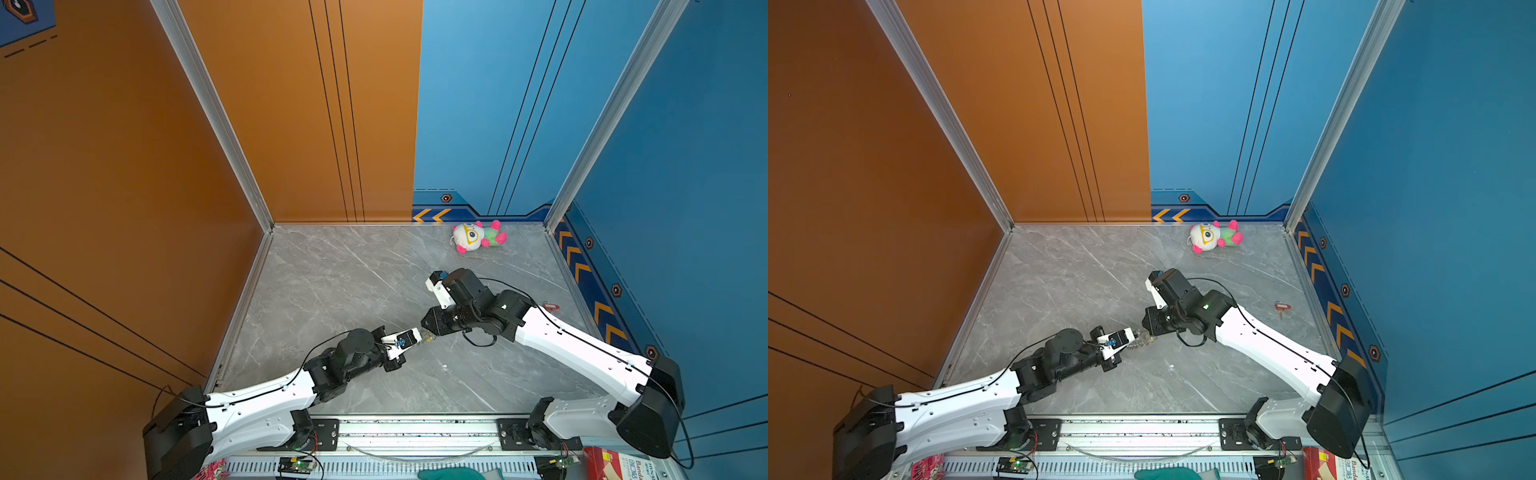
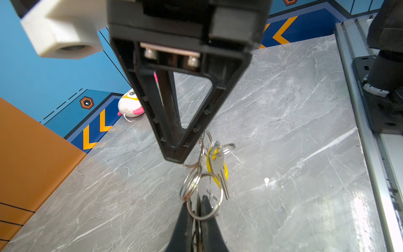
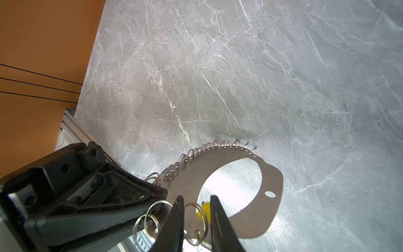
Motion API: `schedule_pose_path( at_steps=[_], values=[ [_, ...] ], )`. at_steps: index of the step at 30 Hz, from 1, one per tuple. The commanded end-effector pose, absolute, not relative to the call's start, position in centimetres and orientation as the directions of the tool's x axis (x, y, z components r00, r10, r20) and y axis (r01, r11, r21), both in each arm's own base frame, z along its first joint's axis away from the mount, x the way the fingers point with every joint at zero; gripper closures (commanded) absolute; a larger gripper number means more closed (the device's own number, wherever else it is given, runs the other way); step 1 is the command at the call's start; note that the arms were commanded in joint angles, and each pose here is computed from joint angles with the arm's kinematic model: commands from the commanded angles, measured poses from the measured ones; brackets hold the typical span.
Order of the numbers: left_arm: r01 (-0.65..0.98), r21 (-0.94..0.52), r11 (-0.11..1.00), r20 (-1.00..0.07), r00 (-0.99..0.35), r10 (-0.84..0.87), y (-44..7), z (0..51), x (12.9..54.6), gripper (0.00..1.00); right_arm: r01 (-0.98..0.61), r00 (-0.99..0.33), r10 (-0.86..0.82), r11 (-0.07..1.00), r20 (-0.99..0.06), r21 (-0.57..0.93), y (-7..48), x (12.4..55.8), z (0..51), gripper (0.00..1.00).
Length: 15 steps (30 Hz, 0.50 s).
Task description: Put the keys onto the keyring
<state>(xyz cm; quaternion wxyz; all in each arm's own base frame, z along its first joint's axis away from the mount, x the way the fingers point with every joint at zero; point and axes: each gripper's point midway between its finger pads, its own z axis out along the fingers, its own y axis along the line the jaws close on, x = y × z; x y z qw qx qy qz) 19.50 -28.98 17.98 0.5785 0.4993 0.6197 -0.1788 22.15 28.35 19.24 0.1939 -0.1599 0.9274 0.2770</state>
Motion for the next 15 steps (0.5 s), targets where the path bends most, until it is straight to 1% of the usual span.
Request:
schedule_pose_path(
  at_steps=[1, 5, 9, 15],
  values=[
    [0.808, 0.379, 0.450, -0.897, 0.202, 0.392, -29.2, 18.9, 19.6, 1.00, -0.408, -0.877, -0.200, 0.792, -0.438, 0.454, 28.6, 21.8, 19.6, 0.79],
    [0.808, 0.381, 0.451, -0.895, 0.199, 0.399, -29.2, 18.7, 19.7, 1.00, -0.418, -0.870, -0.202, 0.786, -0.450, 0.455, 28.6, 21.8, 20.2, 0.82],
    [0.810, 0.381, 0.446, -0.892, 0.196, 0.407, -29.3, 18.4, 19.7, 1.00, -0.431, -0.861, -0.207, 0.782, -0.465, 0.450, 28.7, 21.7, 20.7, 0.83],
    [0.810, 0.380, 0.447, -0.894, 0.196, 0.404, -29.3, 18.5, 19.7, 1.00, -0.435, -0.862, -0.221, 0.786, -0.457, 0.439, 28.6, 21.6, 20.3, 0.85]
  ],
)
